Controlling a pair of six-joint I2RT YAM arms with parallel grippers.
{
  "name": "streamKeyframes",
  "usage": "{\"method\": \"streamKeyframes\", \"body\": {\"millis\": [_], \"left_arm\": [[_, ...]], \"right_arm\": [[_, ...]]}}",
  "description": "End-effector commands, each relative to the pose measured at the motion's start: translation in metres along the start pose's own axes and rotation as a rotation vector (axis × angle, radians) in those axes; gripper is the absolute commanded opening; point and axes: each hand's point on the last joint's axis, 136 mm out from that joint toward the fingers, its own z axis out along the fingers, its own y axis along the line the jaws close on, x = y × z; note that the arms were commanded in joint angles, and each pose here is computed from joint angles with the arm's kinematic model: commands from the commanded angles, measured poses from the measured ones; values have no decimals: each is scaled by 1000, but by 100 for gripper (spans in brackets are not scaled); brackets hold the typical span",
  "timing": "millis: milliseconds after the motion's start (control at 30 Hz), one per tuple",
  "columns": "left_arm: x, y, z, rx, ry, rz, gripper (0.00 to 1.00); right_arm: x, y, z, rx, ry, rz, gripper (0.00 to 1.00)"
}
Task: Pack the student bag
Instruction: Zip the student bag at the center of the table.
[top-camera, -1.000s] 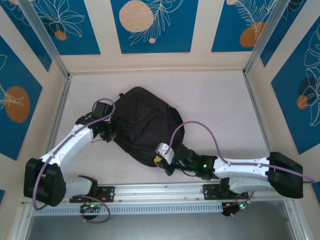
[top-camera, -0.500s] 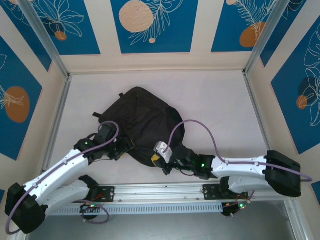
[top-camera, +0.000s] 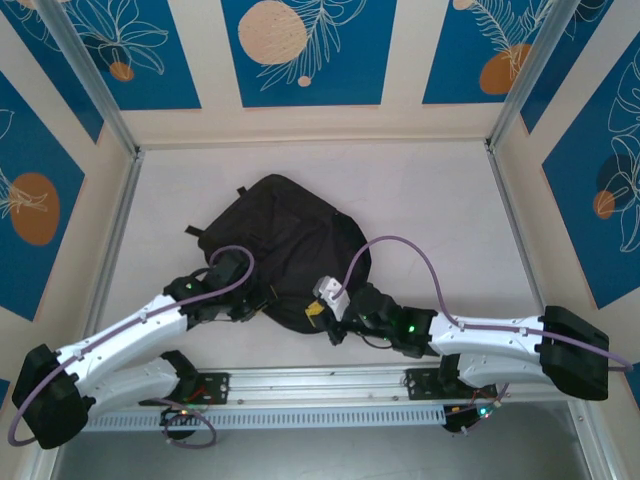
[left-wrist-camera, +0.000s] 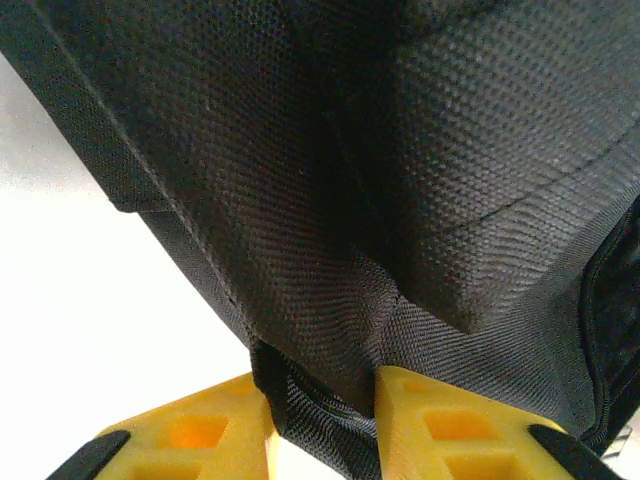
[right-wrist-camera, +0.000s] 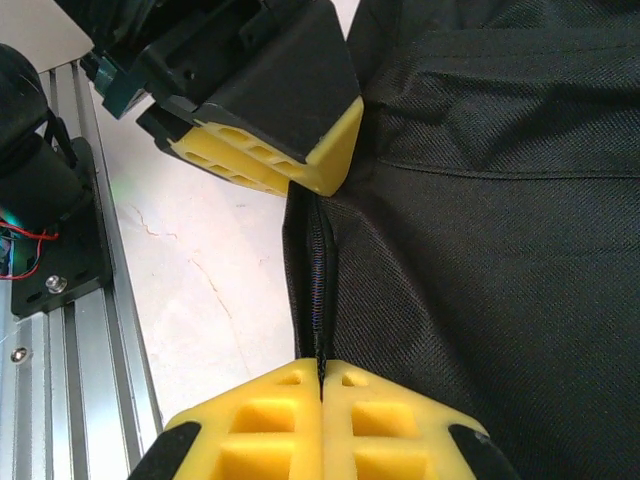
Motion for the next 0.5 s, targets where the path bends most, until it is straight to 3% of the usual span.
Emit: {"method": "streamKeyframes", "body": {"millis": [0,267,467], "left_arm": [[8,-8,-9,26,18,-13,28],[20,-7,-15,38,38,-8,28],[29,-3,-8,26,53,-9,36]], "right_arm": [[-4,0,-3,-13,-21,26,0],[-5,-2,-3,-9,-32,45,0],[-6,-4,-3,-7,-41,57,0]]}}
